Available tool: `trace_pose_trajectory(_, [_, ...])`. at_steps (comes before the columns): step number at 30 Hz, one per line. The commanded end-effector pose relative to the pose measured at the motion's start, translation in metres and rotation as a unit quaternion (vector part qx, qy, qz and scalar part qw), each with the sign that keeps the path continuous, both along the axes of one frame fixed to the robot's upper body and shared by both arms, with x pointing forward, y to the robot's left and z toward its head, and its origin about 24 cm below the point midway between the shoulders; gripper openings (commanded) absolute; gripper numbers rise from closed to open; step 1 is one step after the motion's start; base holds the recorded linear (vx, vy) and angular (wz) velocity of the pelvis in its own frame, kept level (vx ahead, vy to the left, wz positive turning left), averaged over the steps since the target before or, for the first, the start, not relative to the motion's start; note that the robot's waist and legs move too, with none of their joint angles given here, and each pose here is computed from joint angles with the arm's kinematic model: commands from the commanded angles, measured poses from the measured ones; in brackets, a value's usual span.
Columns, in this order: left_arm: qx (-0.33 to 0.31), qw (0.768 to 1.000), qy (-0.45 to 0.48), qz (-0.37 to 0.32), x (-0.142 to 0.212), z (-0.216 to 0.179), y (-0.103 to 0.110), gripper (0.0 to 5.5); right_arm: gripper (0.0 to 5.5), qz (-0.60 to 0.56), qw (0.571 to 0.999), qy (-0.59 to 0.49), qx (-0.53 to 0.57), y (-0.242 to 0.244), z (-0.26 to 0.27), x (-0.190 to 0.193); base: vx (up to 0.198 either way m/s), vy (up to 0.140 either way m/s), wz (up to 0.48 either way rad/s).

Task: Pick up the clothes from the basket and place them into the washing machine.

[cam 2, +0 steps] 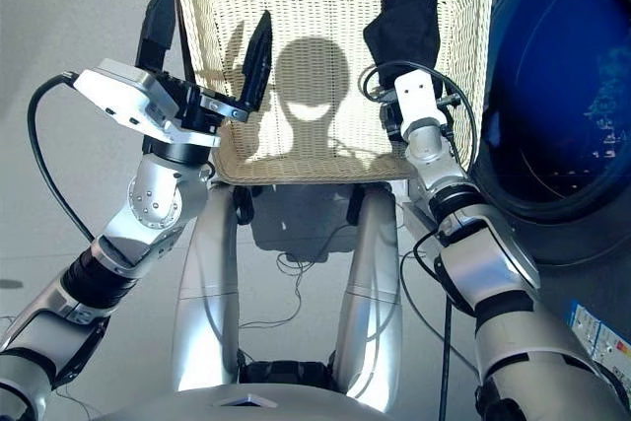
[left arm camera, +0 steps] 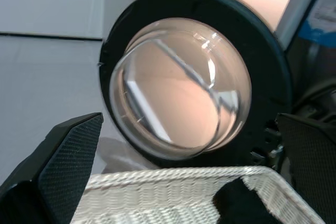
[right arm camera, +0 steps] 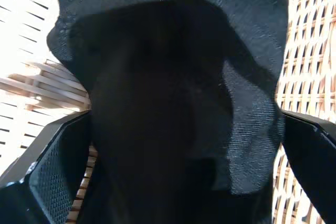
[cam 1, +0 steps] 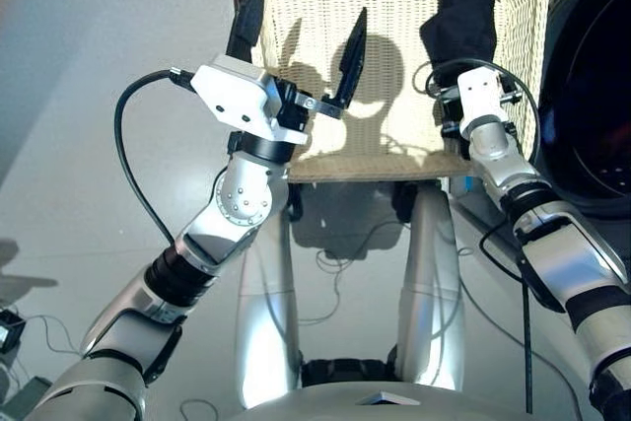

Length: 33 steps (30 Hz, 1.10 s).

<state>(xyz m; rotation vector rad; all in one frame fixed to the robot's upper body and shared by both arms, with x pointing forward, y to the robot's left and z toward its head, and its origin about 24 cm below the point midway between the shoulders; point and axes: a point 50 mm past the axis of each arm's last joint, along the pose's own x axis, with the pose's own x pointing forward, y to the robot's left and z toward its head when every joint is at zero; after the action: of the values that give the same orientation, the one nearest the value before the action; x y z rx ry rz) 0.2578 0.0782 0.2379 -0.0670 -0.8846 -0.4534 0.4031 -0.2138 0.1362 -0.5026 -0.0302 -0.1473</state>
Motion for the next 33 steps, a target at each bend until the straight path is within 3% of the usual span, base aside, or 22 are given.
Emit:
trace_pose_trajectory(1, [-0.045, 0.995, -0.073, -0.058, -0.025, 0.024, -0.011, 5.50, 5.50, -0.001, 1.000, 0.013, 0.014, 0.003, 0.000, 0.003, 0.000, 0.000, 0.000])
trace_pose_trajectory(17, [-0.047, 0.995, -0.067, -0.065, -0.025, 0.025, -0.013, 5.50, 5.50, 0.001, 0.998, 0.031, 0.057, 0.008, -0.008, 0.003, 0.000, 0.000, 0.000])
trace_pose_trajectory(18, [-0.045, 0.995, -0.067, -0.066, -0.025, 0.024, -0.013, 5.50, 3.06, 0.008, 0.998, 0.033, 0.057, 0.010, -0.009, 0.003, 0.000, 0.000, 0.000])
trace_pose_trajectory(19, [-0.045, 0.995, -0.067, -0.066, -0.025, 0.024, -0.013, 5.50, 1.08, 0.010, 0.998, 0.034, 0.056, 0.010, -0.010, 0.003, 0.000, 0.000, 0.000])
trace_pose_trajectory(20, [-0.043, 0.995, -0.067, -0.066, -0.025, 0.024, -0.013, 5.50, 0.37, 0.013, 0.998, 0.034, 0.055, 0.012, -0.010, 0.003, 0.000, 0.000, 0.000])
trace_pose_trajectory(21, [-0.042, 0.995, -0.065, -0.068, -0.025, 0.024, -0.013, 5.50, 0.00, 0.014, 0.998, 0.032, 0.056, 0.012, -0.009, 0.003, 0.000, 0.000, 0.000])
trace_pose_trajectory(33, [-0.045, 0.995, -0.068, -0.061, -0.024, 0.025, -0.007, 5.50, 0.00, 0.030, 0.995, 0.020, 0.092, 0.015, -0.011, 0.000, 0.000, 0.000, 0.000])
